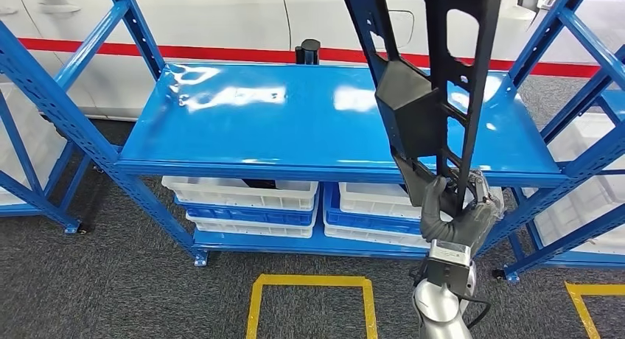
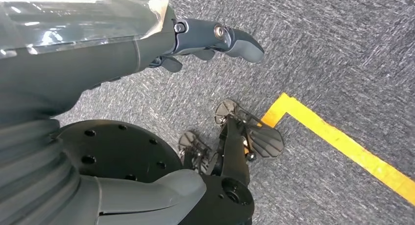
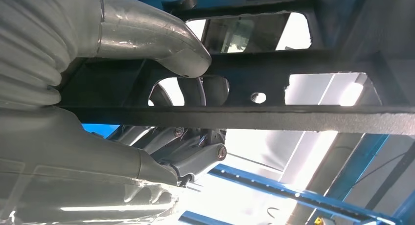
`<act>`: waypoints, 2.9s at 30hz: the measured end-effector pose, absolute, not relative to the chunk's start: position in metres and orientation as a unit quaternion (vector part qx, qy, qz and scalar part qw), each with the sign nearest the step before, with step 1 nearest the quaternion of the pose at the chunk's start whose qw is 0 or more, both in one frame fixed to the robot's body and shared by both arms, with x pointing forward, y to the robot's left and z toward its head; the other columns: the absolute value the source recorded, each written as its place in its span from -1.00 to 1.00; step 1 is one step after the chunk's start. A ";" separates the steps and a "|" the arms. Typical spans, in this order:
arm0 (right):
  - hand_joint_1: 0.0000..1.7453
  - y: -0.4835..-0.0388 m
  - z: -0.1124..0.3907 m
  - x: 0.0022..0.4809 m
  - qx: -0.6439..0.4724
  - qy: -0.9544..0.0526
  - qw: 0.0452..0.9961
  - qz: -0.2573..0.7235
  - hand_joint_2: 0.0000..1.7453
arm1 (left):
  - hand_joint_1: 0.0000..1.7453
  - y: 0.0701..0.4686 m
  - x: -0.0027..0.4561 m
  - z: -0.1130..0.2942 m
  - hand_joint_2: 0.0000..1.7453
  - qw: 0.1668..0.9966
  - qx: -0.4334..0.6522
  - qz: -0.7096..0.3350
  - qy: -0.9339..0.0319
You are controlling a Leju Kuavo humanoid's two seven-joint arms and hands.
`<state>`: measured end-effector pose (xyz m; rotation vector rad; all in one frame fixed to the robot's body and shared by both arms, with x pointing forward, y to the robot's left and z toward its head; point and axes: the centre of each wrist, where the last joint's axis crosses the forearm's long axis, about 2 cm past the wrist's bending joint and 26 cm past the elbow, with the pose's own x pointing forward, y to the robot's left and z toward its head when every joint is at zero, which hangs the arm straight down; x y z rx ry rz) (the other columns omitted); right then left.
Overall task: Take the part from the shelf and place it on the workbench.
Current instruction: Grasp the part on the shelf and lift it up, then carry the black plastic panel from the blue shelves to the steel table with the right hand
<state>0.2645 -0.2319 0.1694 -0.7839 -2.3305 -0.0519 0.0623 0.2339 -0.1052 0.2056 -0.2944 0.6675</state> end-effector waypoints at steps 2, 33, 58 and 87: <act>1.00 -0.232 0.169 0.264 -0.301 -0.893 0.335 -0.019 1.00 | -1.00 0.234 0.062 -0.105 1.00 0.929 0.100 0.326 -0.143; 1.00 -0.231 0.167 0.269 -0.291 -0.895 0.339 -0.011 1.00 | -1.00 0.234 0.061 -0.106 1.00 0.929 0.075 0.326 -0.156; 1.00 -0.227 0.168 0.276 -0.267 -0.905 0.331 -0.016 1.00 | -1.00 0.220 0.079 -0.101 1.00 0.922 0.071 0.343 -0.167; 1.00 -0.233 0.160 0.269 -0.282 -0.901 0.330 -0.007 1.00 | -1.00 0.256 0.065 -0.107 1.00 0.929 0.031 0.311 -0.196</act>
